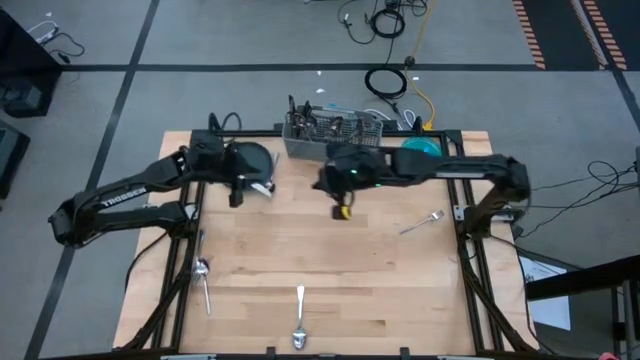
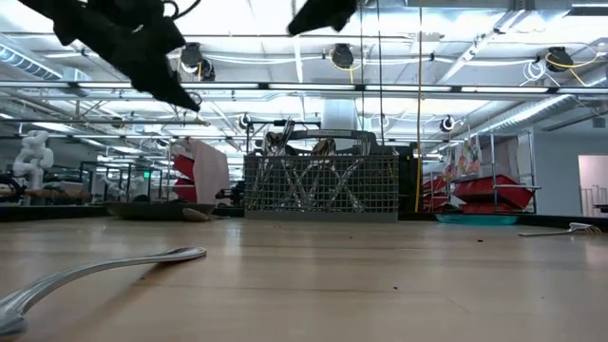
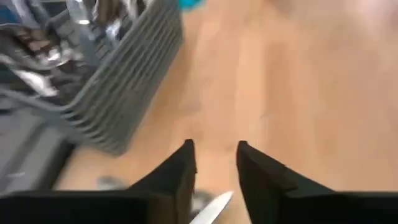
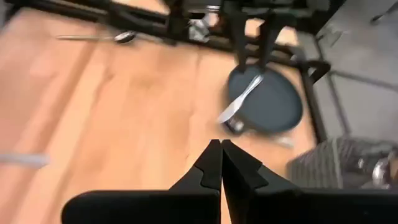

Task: Sort silverware
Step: Put the knife into the silverware basket

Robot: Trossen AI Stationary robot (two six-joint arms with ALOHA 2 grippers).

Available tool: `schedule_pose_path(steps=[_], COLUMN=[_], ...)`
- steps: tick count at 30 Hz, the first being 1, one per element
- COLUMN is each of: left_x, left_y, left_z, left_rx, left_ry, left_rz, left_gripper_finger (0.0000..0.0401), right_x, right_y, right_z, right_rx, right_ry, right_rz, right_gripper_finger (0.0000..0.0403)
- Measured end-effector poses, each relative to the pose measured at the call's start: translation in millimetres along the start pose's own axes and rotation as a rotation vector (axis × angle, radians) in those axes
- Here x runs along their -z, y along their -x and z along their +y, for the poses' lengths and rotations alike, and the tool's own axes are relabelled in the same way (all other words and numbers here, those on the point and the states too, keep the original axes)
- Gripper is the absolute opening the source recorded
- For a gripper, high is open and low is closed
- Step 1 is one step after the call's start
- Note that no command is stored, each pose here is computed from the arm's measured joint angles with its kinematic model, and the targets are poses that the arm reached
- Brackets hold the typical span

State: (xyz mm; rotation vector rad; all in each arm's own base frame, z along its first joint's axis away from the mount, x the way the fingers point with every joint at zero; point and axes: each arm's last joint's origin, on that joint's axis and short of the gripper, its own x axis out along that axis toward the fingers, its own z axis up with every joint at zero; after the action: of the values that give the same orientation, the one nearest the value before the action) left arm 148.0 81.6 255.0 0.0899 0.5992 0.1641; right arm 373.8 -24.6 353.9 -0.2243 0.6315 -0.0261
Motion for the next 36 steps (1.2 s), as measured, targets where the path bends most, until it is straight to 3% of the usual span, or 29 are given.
schedule_pose_path(steps=[3, 7, 14, 21, 31, 34, 36], left_x=[3.8, 12.3, 24.1, 34.5, 48.8, 56.8, 59.4], left_y=[-8.5, -27.3, -60.1, -83.0, -116.1, -122.2, -123.6], left_z=[-0.2, -4.9, -13.2, -18.5, -14.7, -11.1, -9.6], left_rx=[-0.056, 0.001, 0.027, 0.080, 0.025, -0.055, -0.106], left_ry=[-0.109, -0.124, -0.244, -0.354, -0.402, -0.418, -0.433], left_rz=[0.090, 0.221, 0.407, 0.506, 0.595, 0.685, 0.727], left_gripper_finger=[0.0161, 0.0209, 0.0243, 0.0245, 0.0242, 0.0220, 0.0185], right_x=[-2.1, -9.2, -9.1, -7.6, -9.1, -10.3, -12.4], right_y=[30.2, 63.7, 78.7, 77.6, 79.7, 82.4, 84.9], right_z=[10.2, 21.3, 37.6, 49.6, 59.9, 65.4, 69.9], right_rx=[-0.045, -0.072, -0.107, -0.129, -0.155, -0.170, -0.184], right_ry=[-0.057, -0.124, -0.167, -0.186, -0.229, -0.249, -0.256], right_rz=[0.016, -0.036, -0.016, 0.019, 0.019, 0.013, -0.004], right_gripper_finger=[0.0000, 0.0005, 0.0040, 0.0060, 0.0061, 0.0061, 0.0061])
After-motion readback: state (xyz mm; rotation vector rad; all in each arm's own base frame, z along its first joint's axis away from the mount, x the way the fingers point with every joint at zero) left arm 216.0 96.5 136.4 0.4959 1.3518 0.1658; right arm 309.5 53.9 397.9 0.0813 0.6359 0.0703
